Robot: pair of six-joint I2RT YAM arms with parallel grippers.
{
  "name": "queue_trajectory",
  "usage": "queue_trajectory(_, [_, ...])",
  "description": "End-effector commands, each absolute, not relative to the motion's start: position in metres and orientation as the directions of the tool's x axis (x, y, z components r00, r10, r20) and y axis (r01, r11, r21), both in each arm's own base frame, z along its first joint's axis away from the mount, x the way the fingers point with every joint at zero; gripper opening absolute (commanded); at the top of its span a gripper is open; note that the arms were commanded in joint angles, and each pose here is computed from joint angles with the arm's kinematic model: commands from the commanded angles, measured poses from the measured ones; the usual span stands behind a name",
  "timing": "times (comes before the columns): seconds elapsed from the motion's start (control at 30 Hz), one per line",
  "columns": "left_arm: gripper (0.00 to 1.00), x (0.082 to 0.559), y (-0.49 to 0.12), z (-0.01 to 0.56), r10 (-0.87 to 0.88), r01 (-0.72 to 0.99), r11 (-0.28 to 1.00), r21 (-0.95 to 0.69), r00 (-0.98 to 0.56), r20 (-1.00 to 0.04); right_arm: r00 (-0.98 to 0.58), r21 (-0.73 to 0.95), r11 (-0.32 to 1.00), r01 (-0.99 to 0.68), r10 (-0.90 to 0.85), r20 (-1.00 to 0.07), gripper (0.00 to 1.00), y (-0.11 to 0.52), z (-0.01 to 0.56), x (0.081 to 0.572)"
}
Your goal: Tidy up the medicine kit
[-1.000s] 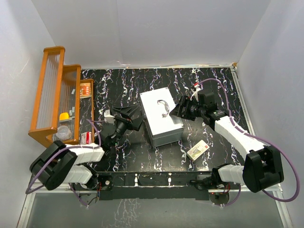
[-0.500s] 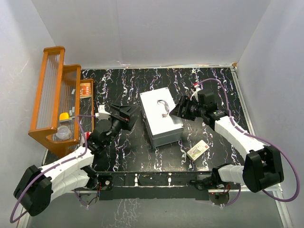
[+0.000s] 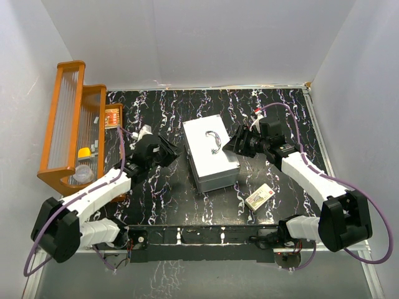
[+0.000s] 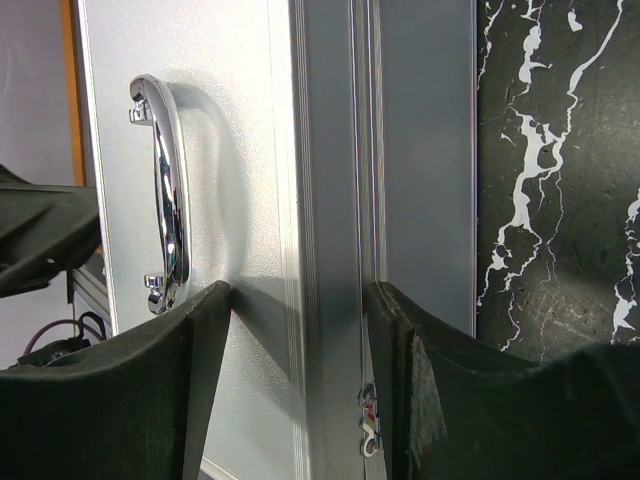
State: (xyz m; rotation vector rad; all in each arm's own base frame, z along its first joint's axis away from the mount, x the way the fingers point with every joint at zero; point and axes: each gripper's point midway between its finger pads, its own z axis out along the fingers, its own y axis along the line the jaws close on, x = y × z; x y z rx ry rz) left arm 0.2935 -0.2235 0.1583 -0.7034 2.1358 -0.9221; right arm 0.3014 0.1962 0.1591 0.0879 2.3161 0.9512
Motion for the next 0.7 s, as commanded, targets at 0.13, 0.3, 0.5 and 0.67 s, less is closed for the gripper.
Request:
queue_trajectory(0.13, [0.28, 0.295, -0.227, 0.122, -0.512, -0.191, 0.777, -0.600, -0.747, -0.424, -0.802, 0.637, 0.751, -0.174, 0.267, -0.534, 0.53, 0.198, 0.155, 0.303])
queue_trajectory(0.3, [0.27, 0.305, -0.230, 0.120, -0.464, -0.157, 0.811, -0.564, -0.759, -0.456, -0.804, 0.635, 0.751, -0.181, 0.259, -0.535, 0.53, 0.198, 0.155, 0.304])
queue_trajectory(0.5, [0.24, 0.308, -0.221, 0.110, -0.445, -0.187, 0.846, -0.499, -0.762, -0.470, -0.804, 0.633, 0.752, -0.182, 0.257, -0.536, 0.53, 0.198, 0.155, 0.305])
queue_trajectory(0.67, [0.26, 0.305, -0.223, 0.102, -0.432, -0.191, 0.853, -0.485, -0.779, -0.454, -0.806, 0.632, 0.754, -0.179, 0.257, -0.534, 0.53, 0.198, 0.153, 0.305])
